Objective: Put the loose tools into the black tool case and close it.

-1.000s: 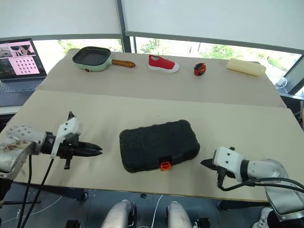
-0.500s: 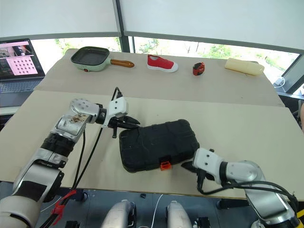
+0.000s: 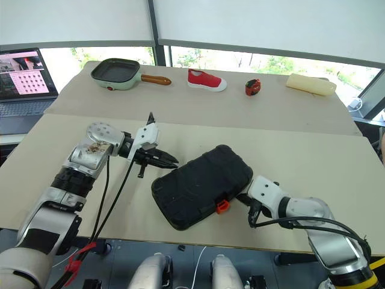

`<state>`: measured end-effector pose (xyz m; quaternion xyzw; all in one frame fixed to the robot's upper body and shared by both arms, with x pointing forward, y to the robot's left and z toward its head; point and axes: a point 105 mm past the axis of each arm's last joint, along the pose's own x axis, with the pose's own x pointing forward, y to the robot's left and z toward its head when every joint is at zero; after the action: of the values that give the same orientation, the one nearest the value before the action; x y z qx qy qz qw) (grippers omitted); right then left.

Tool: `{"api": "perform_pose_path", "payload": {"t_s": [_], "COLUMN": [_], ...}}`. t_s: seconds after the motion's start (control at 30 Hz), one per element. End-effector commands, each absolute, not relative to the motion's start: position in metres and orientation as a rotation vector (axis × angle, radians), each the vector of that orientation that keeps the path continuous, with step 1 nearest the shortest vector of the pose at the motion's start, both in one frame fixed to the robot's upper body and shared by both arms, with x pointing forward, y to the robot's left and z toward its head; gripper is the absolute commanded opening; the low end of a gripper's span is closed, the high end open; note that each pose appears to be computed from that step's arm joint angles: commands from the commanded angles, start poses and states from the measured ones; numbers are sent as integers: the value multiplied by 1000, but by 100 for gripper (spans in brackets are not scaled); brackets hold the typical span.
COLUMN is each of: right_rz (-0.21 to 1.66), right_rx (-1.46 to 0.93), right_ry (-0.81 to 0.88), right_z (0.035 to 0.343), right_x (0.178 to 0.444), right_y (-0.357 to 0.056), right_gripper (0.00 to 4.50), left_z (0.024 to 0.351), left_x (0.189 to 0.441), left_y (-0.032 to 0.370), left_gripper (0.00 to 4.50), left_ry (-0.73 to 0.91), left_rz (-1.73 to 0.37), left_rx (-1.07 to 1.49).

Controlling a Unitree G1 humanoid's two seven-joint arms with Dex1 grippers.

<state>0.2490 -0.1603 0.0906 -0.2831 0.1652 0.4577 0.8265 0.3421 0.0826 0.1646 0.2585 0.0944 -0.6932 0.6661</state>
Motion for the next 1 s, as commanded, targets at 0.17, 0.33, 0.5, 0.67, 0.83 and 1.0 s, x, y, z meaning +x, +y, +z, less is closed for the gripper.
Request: {"api": "perform_pose_path", "payload": {"t_s": [0.17,0.33,0.5,0.67,0.83,1.0], "right_rz": [1081,1079,1041,972,936,951], "right_rx": [-584,-569,-551,-576,-583,-529], "right_ry": [366,375,337,268,214,158], "right_z": [91,84,83,93,105,123], "right_x": [228,224,230,242,246,240], "right_y": [-139,-135,-131,-133,-136,-133], "right_gripper": [0,0,0,0,0,0], "left_z": [143,120,115,113,111,108], "left_x": [316,311,308,305,304,309], "left_y": [49,45,43,42,40,41], "left_gripper": [71,71,71,71,71,71], "left_ry": [128,135,132,134,132,133], "left_rz": [-1720,-1743,-1754,-1758,-1764,-1757], "left_rx": [818,919,922,916,915,943]}}
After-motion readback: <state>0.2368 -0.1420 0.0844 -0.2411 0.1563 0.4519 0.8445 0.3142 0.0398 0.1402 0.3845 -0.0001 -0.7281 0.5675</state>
